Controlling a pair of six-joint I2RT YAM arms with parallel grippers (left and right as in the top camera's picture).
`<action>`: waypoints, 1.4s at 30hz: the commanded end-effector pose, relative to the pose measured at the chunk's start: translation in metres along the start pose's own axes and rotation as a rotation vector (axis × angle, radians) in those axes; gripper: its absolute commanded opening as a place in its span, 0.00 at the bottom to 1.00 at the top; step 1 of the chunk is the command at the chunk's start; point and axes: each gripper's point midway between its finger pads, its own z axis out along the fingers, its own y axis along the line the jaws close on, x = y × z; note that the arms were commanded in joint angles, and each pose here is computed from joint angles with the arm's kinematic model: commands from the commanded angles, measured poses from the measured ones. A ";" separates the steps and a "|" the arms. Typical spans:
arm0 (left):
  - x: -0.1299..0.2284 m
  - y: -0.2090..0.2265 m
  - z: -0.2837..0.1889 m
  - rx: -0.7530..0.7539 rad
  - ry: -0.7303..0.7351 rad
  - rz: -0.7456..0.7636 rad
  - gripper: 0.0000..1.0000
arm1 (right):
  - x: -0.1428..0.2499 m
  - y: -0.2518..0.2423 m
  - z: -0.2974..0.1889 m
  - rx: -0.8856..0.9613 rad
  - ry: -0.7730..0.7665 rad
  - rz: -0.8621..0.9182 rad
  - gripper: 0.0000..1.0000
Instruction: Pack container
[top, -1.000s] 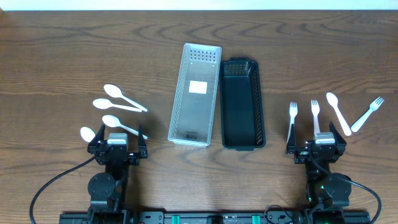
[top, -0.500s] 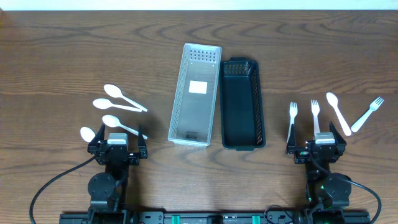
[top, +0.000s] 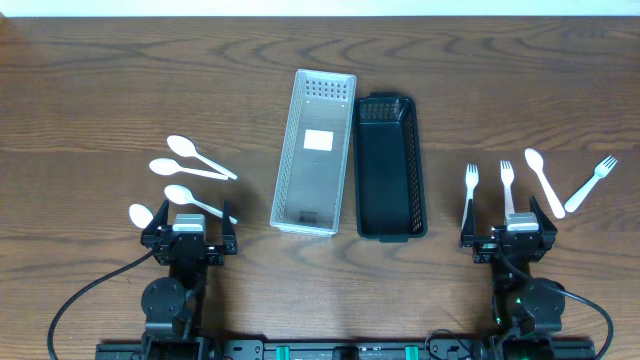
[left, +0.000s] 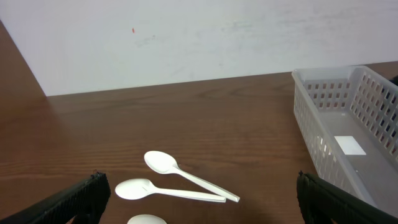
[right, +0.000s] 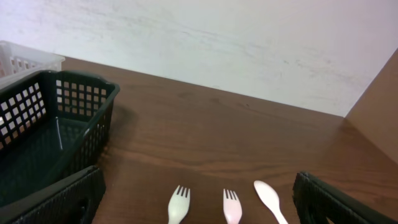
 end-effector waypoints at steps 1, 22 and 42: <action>0.018 0.000 0.001 -0.004 0.051 0.017 0.98 | 0.001 0.004 0.000 -0.017 -0.002 -0.008 0.99; 0.015 0.000 0.000 -0.009 0.058 -0.180 0.98 | -0.011 0.019 -0.002 -0.115 -0.040 0.183 0.99; -0.045 -0.008 0.000 0.014 0.735 -0.314 0.98 | -0.066 0.012 0.024 -0.131 0.528 0.279 0.99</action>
